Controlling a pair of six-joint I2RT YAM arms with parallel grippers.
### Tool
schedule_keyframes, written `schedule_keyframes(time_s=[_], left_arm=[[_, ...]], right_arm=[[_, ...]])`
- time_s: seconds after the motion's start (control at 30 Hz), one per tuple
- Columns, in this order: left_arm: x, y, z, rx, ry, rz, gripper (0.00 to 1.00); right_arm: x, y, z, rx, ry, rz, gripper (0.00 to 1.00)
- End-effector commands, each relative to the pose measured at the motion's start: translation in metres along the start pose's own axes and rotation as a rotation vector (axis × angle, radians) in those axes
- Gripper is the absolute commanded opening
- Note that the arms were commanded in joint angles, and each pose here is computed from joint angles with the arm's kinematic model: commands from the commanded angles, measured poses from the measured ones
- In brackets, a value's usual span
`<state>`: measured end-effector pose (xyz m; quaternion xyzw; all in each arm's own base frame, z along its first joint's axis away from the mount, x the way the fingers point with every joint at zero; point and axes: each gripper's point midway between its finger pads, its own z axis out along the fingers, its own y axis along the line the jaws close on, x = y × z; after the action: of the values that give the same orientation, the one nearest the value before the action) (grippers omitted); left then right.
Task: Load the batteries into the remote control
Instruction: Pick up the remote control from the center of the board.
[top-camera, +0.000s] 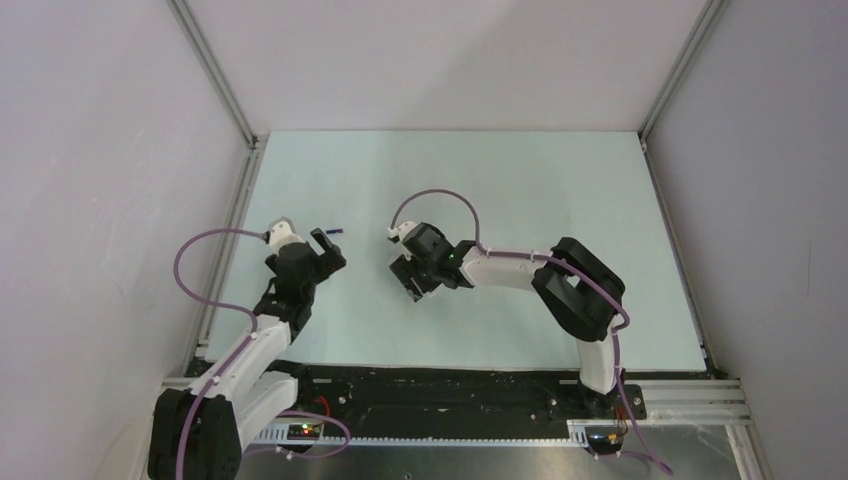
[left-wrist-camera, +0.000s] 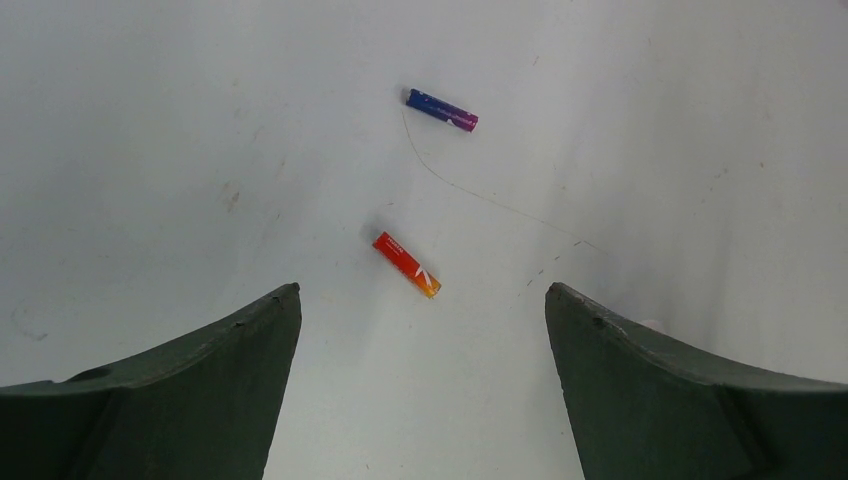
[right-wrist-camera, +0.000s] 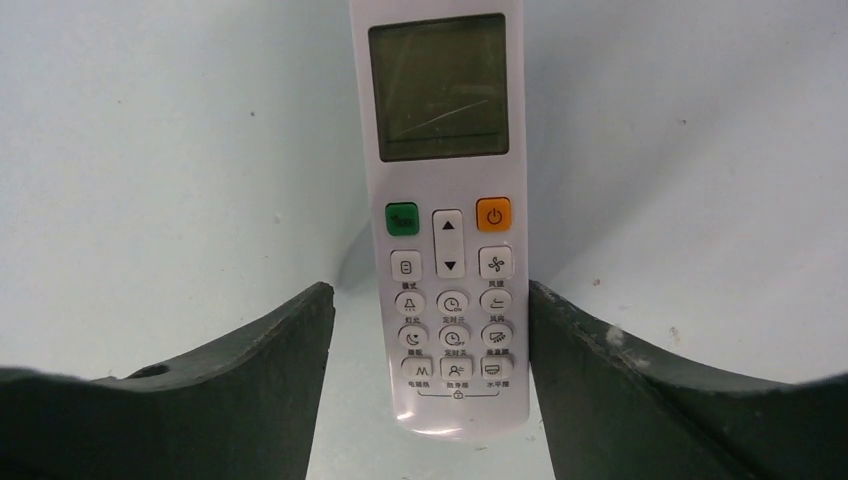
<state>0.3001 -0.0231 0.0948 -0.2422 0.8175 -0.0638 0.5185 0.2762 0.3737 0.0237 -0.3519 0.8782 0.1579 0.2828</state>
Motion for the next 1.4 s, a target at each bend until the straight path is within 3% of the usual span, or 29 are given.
schedule_keyframes(time_s=[0.0, 0.3, 0.77, 0.87, 1.1, 1.37], left_arm=[[-0.014, -0.009, 0.000, 0.029, -0.039, 0.009, 0.95], [-0.016, -0.007, 0.000, 0.021, -0.047, 0.017, 0.94], [-0.020, -0.015, -0.009, 0.071, -0.066, -0.053, 0.95], [-0.017, -0.015, -0.009, 0.071, -0.057, -0.051, 0.95], [-0.017, -0.016, -0.013, 0.080, -0.054, -0.070, 0.95], [-0.022, -0.029, -0.026, 0.133, -0.027, -0.149, 0.96]], right_arm=[[0.056, -0.016, 0.006, 0.097, 0.166, -0.030, 0.71], [0.071, -0.019, 0.006, 0.123, 0.184, -0.009, 0.59], [0.087, -0.018, -0.004, 0.167, 0.188, -0.035, 0.64], [0.088, -0.017, -0.003, 0.159, 0.187, -0.044, 0.61], [0.083, -0.013, -0.005, 0.139, 0.162, -0.044, 0.41], [0.058, -0.016, -0.051, 0.159, 0.029, 0.013, 0.01]])
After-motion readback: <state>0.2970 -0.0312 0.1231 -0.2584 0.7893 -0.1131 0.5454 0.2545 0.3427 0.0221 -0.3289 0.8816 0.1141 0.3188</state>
